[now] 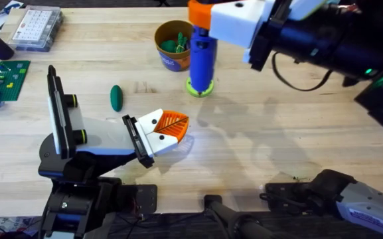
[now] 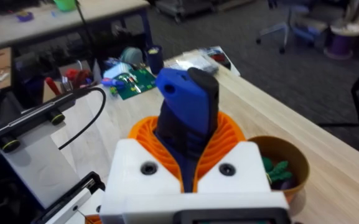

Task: Pick up the gripper from the table and insert it into the empty holder that is missing its gripper. Then pick up a screw, insert it into the mounting hole, and use the screwdriver to tighten it. Finally, clean up the table by picking up the vegetable and placing it into the bucket.

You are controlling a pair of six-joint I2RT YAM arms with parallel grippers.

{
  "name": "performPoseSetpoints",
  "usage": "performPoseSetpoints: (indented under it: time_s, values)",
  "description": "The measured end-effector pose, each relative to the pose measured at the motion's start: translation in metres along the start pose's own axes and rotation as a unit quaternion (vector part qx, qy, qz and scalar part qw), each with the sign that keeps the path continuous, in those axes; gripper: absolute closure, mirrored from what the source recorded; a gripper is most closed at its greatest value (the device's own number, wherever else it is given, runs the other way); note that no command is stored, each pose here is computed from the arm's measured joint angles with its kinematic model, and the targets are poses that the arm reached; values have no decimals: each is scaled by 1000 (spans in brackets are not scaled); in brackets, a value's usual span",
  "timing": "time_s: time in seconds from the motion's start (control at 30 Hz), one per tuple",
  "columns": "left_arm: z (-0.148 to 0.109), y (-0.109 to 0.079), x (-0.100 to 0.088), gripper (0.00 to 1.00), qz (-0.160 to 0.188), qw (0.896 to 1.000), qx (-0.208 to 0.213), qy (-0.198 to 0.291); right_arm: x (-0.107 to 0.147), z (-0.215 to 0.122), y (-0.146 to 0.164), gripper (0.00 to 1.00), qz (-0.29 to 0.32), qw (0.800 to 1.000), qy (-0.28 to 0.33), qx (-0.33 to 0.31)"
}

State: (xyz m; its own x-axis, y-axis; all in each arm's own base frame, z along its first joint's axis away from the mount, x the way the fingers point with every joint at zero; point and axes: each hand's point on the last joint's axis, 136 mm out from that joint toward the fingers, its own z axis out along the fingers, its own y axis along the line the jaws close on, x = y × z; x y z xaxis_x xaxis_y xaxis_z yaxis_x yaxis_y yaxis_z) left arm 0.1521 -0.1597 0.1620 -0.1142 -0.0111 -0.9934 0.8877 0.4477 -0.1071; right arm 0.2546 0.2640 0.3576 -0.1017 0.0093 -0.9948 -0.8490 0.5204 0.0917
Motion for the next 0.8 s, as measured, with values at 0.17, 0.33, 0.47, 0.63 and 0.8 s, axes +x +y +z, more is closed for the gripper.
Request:
performPoseSetpoints:
  time_s: [0.17, 0.33, 0.47, 0.63, 0.8]
  values:
    - [0, 0, 2, 982, -5, 1000, -1, 3, 17, 6, 5, 940, 6, 1000, 13, -10]
    - [0, 0, 2, 982, -5, 1000, -1, 3, 18, 10, 11, 941, 7, 1000, 6, -20]
    - [0, 0, 2, 980, -6, 1000, -1, 3, 9, 10, 12, 941, 6, 1000, -12, -21]
    - [0, 0, 2, 982, -6, 1000, -1, 3, -11, 8, 14, 941, -8, 998, -51, -25]
    - [0, 0, 2, 980, -6, 1000, -1, 3, -18, -4, 19, 941, -11, 998, -56, -32]
